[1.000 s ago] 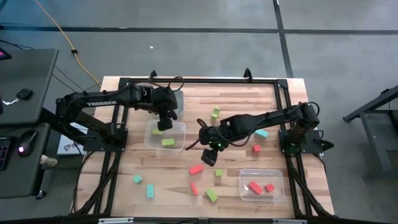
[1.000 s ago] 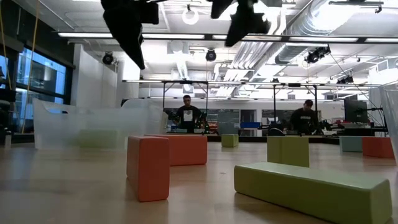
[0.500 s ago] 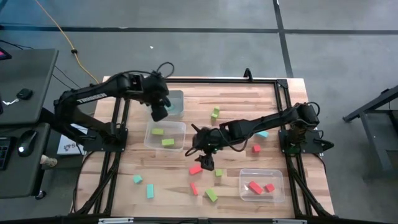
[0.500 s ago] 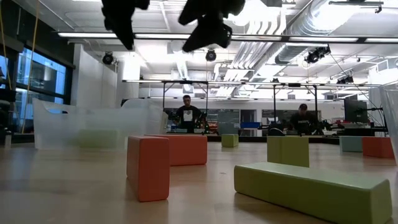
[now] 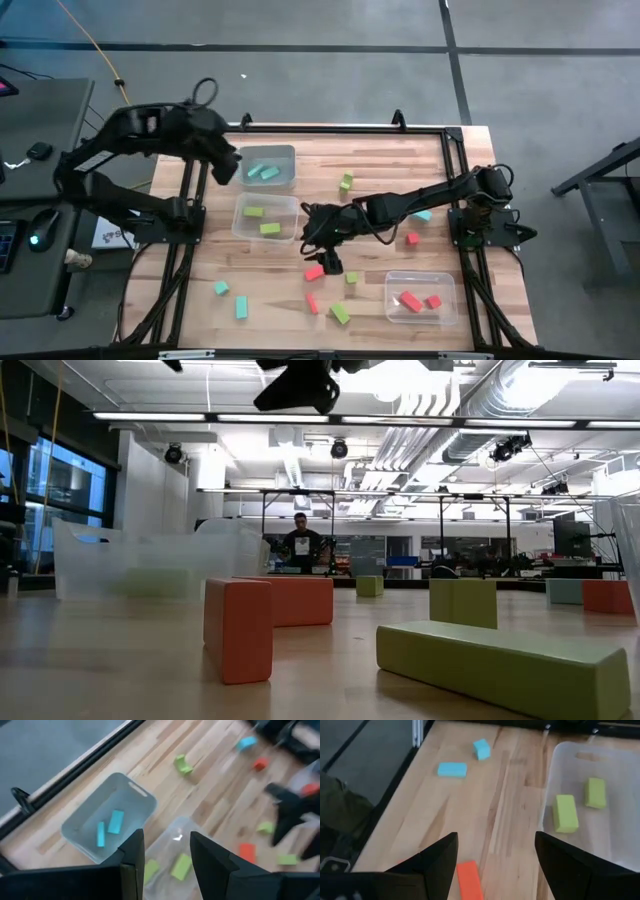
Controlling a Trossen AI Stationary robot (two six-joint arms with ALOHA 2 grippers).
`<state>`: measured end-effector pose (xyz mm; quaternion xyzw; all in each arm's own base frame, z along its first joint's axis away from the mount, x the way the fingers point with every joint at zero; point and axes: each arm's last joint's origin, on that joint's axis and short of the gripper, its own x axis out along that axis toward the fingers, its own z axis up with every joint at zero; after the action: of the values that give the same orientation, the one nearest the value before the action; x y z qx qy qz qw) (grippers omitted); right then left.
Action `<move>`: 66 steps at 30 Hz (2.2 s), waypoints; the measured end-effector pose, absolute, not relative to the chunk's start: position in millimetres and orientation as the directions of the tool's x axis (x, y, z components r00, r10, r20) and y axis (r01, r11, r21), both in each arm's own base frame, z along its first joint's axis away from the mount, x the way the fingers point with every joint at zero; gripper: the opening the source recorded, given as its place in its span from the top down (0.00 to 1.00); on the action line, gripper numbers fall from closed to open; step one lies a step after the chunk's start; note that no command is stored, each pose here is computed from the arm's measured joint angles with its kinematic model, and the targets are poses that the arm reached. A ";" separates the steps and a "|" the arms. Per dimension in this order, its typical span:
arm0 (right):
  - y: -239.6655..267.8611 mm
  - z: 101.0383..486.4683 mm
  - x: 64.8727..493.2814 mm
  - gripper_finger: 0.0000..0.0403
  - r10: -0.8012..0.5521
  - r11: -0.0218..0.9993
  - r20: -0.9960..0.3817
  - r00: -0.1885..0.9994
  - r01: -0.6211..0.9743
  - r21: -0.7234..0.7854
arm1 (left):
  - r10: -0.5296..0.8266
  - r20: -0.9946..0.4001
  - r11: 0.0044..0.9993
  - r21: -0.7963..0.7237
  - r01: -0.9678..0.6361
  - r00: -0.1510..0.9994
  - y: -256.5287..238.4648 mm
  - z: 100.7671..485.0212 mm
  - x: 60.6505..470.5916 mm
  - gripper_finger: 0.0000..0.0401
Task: Sort & place blocks by color
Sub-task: Put the orange block into the right transparent bin
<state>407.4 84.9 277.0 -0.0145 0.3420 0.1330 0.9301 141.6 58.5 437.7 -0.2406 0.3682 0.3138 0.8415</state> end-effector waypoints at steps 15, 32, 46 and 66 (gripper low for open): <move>108.1 209.0 422.6 0.37 0.299 0.929 -0.772 0.561 -0.356 0.101 | 0.337 -0.704 0.658 -0.298 -0.691 0.625 38.6 449.5 112.1 0.72; 116.1 153.9 424.8 0.37 0.230 0.947 -0.879 0.417 -0.306 0.103 | 0.339 -0.704 0.658 -0.297 -0.692 0.624 38.7 449.5 112.2 0.72; 115.4 146.3 423.6 0.51 0.213 0.950 -0.898 0.385 -0.296 0.098 | 0.339 -0.705 0.658 -0.296 -0.692 0.624 38.7 449.4 112.3 0.72; 122.8 161.8 420.8 0.73 0.205 0.979 -0.896 0.395 -0.070 0.193 | 0.339 -0.705 0.706 -0.247 -0.663 0.623 38.7 449.4 112.3 0.72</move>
<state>420.8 122.8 161.8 0.0622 0.5439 0.0826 0.8328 112.3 38.7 449.4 -0.2511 0.3233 0.2896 0.8652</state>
